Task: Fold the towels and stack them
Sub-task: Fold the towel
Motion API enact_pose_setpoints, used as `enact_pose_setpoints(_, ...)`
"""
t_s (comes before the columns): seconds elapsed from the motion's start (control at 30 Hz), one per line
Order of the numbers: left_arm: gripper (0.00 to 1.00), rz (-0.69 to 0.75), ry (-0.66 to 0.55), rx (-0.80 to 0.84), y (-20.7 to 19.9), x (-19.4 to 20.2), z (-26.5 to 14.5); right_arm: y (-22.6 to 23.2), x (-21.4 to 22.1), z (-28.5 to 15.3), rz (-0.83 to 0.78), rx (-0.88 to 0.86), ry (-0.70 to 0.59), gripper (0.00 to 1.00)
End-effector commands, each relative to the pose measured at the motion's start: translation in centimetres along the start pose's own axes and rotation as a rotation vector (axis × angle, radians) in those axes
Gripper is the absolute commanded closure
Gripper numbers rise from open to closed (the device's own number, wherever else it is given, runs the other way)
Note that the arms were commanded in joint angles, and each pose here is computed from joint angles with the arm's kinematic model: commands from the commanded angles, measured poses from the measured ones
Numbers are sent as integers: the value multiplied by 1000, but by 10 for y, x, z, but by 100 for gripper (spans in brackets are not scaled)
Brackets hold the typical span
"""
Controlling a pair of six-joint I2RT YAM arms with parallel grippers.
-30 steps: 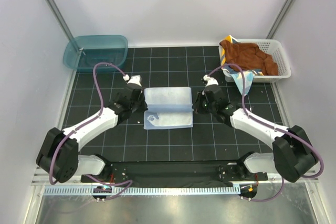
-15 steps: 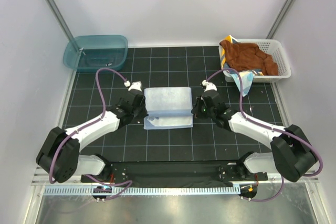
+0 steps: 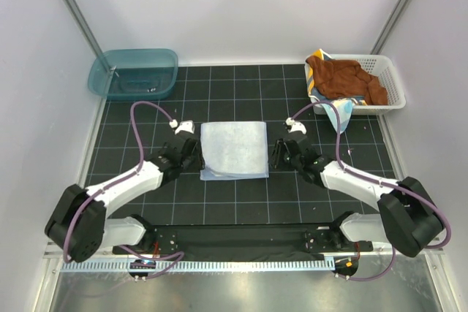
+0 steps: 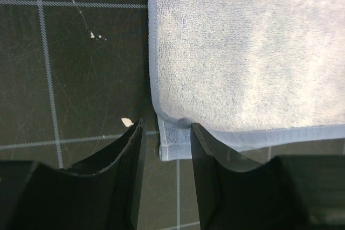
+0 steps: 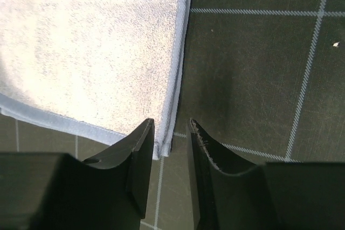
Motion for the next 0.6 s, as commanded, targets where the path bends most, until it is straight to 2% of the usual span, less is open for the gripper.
enact_pose_setpoints(0.0, 57, -33, -82, 50, -7, -17, -21, 7, -19, -14, 38, -16, -87, 62)
enact_pose_setpoints(0.17, 56, -63, -131, -24, 0, -29, -30, 15, -21, -10, 40, -28, -59, 62)
enact_pose_setpoints(0.43, 57, -46, -97, -69, -10, -40, -11, 15, -28, 13, 16, 79, -55, 60)
enact_pose_setpoints(0.57, 57, -41, -115, -80, -24, -62, -2, 20, -61, 28, -2, 151, -92, 60)
Point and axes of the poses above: each gripper's point midway between its finger pads, its own z axis out along the fingers, its own y axis along the line the jaws close on, x = y × z, the point moved 5 cm from there along -z, back along the fingers, and after that the axes turned 2 degrees about -z, right-handed, at the moved point
